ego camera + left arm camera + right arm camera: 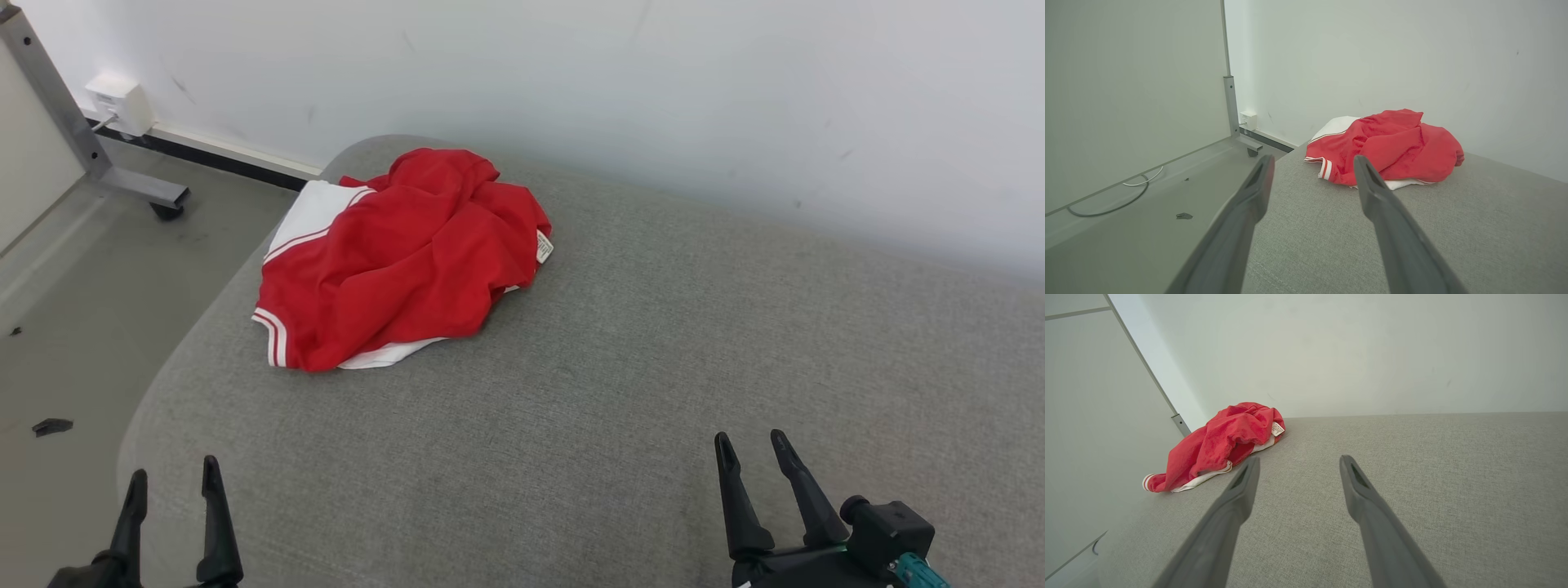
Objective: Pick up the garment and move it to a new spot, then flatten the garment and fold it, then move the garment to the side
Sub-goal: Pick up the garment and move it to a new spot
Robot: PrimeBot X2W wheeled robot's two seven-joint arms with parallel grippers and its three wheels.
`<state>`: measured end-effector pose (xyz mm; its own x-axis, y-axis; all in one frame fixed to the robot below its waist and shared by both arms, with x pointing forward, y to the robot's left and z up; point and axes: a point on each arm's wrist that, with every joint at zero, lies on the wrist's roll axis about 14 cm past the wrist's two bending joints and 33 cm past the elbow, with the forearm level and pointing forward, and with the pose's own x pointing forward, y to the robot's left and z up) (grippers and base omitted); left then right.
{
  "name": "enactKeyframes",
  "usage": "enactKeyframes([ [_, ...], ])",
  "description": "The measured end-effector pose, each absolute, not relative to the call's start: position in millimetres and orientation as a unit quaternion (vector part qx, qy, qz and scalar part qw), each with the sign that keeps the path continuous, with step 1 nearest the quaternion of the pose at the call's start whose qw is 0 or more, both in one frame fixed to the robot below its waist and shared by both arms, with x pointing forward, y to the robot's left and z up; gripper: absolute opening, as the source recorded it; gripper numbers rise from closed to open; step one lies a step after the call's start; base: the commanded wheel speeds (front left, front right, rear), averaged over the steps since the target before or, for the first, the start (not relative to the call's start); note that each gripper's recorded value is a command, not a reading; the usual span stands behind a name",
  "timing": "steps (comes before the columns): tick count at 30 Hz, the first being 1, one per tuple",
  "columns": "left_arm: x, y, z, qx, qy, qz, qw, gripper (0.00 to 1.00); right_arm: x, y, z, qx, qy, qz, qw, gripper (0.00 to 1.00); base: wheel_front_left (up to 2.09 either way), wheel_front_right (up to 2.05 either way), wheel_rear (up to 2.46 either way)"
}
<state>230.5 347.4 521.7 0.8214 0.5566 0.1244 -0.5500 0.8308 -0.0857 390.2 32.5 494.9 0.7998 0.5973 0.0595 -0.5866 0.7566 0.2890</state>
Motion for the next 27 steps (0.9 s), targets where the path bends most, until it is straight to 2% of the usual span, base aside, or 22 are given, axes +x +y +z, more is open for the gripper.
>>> enactKeyframes([
  [5, 246, 351, 533, -0.028, -0.087, 0.277, 0.956, 1.00, 395, 24, 494, 0.145, 0.016, 0.304, 0.942, 1.00, 0.00, 0.00, 0.00],
  [11, 296, 356, 571, -0.015, -0.123, 0.236, 0.964, 1.00, 410, 7, 495, 0.135, 0.002, 0.279, 0.951, 1.00, 0.00, 0.00, 0.00],
  [20, 399, 352, 641, 0.003, -0.186, 0.170, 0.968, 1.00, 444, -43, 491, 0.115, -0.016, 0.208, 0.971, 1.00, 0.00, 0.00, 0.00],
  [27, 479, 348, 642, -0.001, -0.163, 0.138, 0.977, 1.00, 460, -92, 473, 0.107, -0.007, 0.140, 0.984, 1.00, 0.00, 0.00, 0.00],
])
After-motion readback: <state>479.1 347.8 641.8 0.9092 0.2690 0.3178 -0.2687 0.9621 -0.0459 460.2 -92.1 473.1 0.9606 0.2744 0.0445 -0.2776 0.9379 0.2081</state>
